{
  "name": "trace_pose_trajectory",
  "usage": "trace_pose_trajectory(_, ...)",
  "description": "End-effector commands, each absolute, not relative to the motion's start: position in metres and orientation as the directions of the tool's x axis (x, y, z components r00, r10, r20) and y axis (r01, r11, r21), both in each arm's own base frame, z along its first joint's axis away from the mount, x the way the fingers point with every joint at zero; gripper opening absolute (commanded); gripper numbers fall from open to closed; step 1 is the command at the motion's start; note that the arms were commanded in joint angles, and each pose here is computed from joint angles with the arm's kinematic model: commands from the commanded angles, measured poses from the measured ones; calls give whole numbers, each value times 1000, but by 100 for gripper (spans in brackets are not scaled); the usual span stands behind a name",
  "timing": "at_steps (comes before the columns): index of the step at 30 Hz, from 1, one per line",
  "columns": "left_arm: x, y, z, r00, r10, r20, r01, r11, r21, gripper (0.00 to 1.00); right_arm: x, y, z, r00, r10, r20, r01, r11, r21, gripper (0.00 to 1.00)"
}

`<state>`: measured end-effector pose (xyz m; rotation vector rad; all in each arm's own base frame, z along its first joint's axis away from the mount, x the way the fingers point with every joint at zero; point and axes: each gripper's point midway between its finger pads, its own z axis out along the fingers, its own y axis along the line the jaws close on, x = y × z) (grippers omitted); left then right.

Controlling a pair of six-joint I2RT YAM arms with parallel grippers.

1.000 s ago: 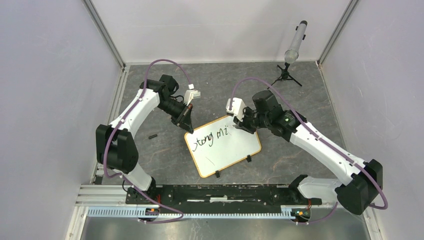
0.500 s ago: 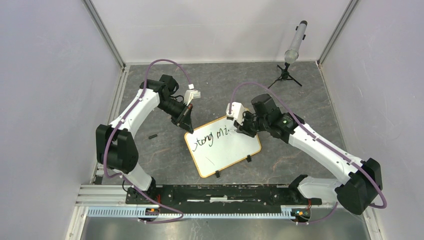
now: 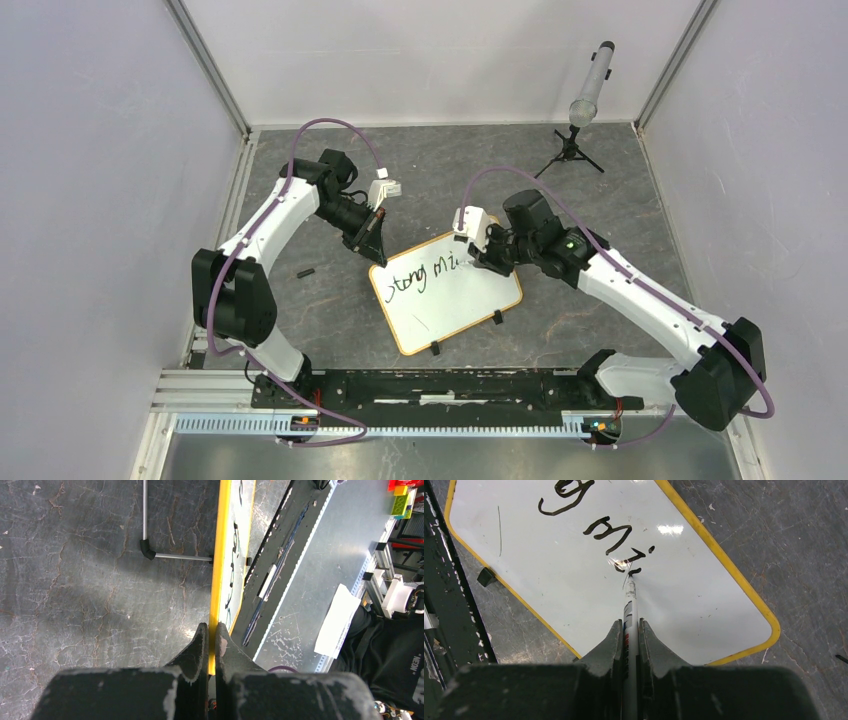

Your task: Write a sentence on the whiteboard

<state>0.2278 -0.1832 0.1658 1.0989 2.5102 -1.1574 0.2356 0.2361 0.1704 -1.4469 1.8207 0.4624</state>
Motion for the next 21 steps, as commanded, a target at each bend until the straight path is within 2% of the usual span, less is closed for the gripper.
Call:
trace_pose_trajectory(1, 233, -180, 161, -704, 565, -431, 698, 437, -567, 3, 254, 243, 193, -41, -648, -761, -919, 322, -225, 0)
trace_pose_trajectory(21, 235, -180, 157, -705, 563, -431, 697, 439, -567, 2, 268, 227, 193, -55, -672, -739, -893, 364, -265, 0)
